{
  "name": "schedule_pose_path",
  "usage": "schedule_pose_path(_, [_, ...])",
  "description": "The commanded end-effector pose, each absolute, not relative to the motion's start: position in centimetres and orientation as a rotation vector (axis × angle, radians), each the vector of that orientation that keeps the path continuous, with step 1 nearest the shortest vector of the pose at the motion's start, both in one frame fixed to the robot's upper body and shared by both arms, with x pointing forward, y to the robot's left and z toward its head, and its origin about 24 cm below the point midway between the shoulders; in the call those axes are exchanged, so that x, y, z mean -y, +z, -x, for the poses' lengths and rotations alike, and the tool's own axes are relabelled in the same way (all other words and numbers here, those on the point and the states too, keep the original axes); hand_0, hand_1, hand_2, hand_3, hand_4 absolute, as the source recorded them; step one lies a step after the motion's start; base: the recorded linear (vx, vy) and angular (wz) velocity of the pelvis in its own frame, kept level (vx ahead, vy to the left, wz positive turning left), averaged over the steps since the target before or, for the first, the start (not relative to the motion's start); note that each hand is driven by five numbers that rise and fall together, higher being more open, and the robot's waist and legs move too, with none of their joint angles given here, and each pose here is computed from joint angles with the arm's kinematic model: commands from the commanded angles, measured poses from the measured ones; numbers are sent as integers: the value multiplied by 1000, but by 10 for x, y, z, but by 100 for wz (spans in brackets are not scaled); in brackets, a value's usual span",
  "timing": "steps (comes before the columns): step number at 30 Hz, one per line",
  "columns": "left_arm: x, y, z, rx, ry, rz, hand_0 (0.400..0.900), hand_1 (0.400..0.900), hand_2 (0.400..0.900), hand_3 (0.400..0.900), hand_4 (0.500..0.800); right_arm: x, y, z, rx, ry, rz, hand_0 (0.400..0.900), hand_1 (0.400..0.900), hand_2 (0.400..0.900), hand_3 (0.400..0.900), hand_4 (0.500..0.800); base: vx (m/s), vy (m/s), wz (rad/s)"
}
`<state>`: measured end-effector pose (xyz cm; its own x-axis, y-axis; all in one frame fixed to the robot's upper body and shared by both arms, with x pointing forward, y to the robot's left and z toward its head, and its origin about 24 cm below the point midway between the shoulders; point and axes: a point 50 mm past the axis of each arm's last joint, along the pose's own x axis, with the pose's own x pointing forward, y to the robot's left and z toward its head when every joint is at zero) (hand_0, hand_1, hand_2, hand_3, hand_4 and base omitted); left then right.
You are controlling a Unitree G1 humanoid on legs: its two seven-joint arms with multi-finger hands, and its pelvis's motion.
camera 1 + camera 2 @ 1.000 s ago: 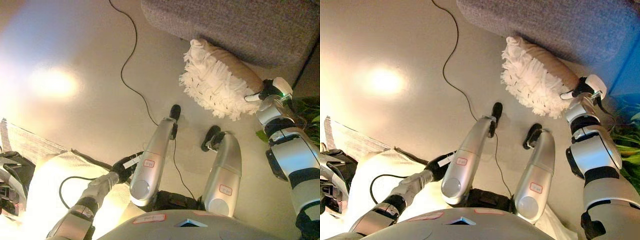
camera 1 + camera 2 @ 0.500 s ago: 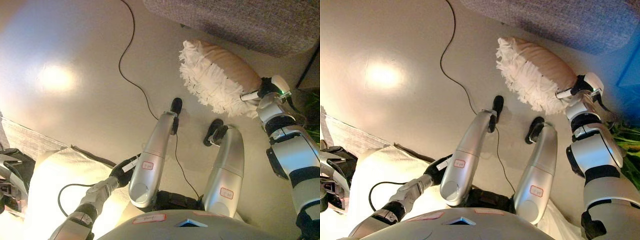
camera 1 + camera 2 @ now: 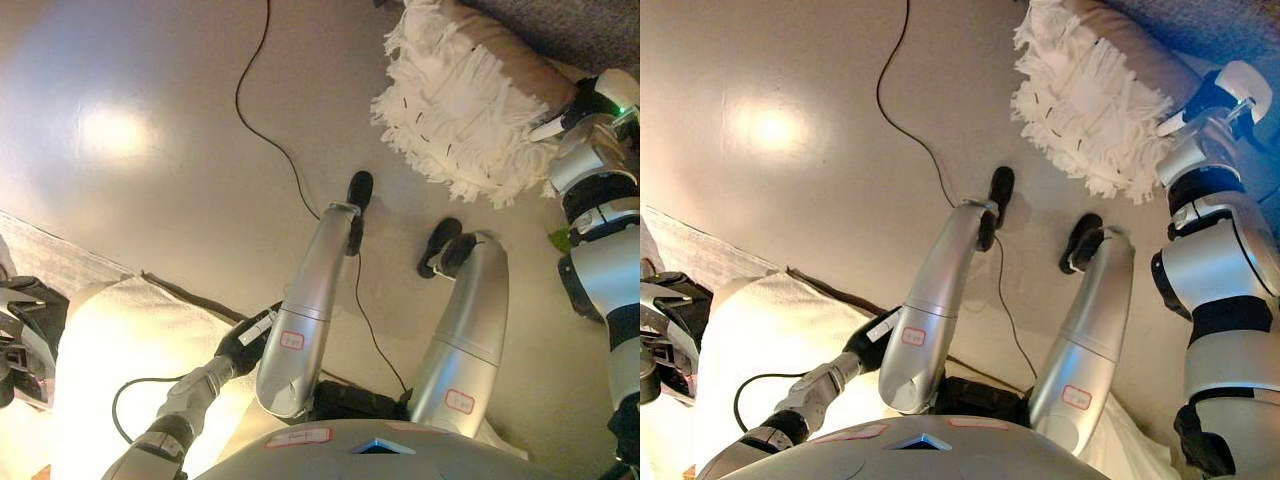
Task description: Pick up the pillow and put it on the sofa.
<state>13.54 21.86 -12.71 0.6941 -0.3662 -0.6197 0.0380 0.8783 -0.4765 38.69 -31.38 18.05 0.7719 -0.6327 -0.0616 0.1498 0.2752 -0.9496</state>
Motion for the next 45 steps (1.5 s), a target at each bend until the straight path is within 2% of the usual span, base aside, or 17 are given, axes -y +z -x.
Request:
schedule_pose_path(1, [-225, -139, -89, -858, -162, 523, 900, 900, 900, 900, 800, 327, 227, -386, -435, -587, 1306, 900, 900, 900, 900, 800, 0, 0, 0])
schedule_pose_path(2, [-226, -139, -88, -860, -158, 524, 900, 900, 900, 900, 800, 327, 227, -386, -433, -565, 1295, 731, 731, 731, 731, 699, -4, -9, -4])
schedule_pose_path(3, [-227, -139, -87, -861, -155, 525, 900, 900, 900, 900, 800, 326, 228, -387, -431, -540, 1279, 400, 400, 400, 400, 500, 2, -4, -5])
schedule_pose_path(10, [-234, -137, -75, -849, -141, 542, 900, 900, 900, 900, 800, 333, 237, -385, -363, -533, 1233, 400, 400, 400, 400, 500, -4, 3, -6])
schedule_pose_path(24, [-243, -137, -66, -863, -126, 506, 900, 900, 900, 900, 800, 340, 220, -381, -294, -464, 1119, 400, 400, 400, 400, 500, 7, -11, -6])
schedule_pose_path(31, [-243, -137, -78, -855, -107, 471, 900, 900, 900, 900, 800, 327, 204, -384, -208, -338, 1123, 400, 400, 400, 400, 500, 24, -2, -13])
schedule_pose_path(40, [-260, -140, -64, -974, -57, 389, 900, 900, 900, 900, 800, 315, 188, -375, -144, -124, 1174, 400, 400, 400, 400, 500, 142, 4, -9])
schedule_pose_path(45, [-260, -145, -57, -1058, -50, 348, 900, 900, 900, 900, 800, 315, 180, -366, -147, -24, 1153, 400, 400, 400, 400, 500, 183, 7, -7])
